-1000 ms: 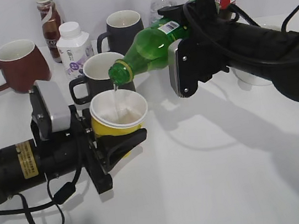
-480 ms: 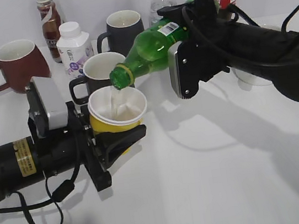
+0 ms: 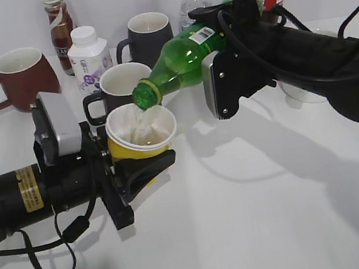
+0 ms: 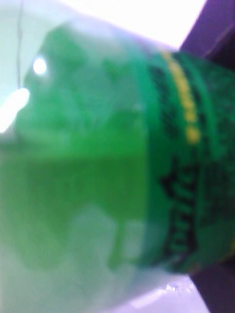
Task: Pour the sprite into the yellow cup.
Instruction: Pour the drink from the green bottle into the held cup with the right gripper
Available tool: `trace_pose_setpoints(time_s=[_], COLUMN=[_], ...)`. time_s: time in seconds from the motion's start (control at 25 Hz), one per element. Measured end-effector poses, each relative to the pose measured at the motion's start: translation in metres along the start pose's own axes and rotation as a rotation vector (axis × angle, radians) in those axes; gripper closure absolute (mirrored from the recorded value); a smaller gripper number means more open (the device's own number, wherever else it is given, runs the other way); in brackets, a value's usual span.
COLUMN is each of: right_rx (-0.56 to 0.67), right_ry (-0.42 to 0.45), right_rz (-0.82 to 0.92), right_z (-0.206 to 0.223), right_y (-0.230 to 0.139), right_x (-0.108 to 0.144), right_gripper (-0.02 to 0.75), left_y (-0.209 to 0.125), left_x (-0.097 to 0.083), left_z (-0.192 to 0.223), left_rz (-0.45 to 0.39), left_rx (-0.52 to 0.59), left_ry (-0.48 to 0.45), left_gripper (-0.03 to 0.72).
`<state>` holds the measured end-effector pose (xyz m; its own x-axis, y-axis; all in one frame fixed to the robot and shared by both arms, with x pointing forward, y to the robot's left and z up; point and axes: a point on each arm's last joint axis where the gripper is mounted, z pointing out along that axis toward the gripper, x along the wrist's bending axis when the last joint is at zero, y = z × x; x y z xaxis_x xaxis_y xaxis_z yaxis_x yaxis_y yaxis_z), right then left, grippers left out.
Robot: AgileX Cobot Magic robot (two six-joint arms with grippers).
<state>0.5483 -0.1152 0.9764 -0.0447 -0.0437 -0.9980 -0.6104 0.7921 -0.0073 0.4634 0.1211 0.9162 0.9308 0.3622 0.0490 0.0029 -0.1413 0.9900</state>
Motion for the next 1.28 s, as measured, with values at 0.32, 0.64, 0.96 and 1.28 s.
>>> trace_pose_setpoints(time_s=[0.32,0.64,0.96,1.28], right_rx=[-0.001,-0.001,-0.003,0.003], right_ry=[-0.005,-0.006,-0.007,-0.009], right_rz=[-0.006,-0.017,-0.031,0.154], right_z=[0.0,0.0,0.0,-0.0001], right_y=[0.0001,0.0001,0.0003,-0.0003], right_x=[-0.0005,-0.0006,-0.0006,-0.0012], right_gripper=[0.29,0.29,0.29,0.29], left_y=[-0.0001,-0.0001,-0.0009,-0.0012], left_x=[0.0,0.0,-0.0005,-0.0001], left_z=[0.0,0.0,-0.0005,-0.0007], left_rz=[0.0,0.0,-0.002,-0.005], left_rx=[0.001,0.001,0.005,0.008], left_ry=[0.0,0.0,0.0,0.006], left_gripper=[0.351,0.351,0.351,0.351])
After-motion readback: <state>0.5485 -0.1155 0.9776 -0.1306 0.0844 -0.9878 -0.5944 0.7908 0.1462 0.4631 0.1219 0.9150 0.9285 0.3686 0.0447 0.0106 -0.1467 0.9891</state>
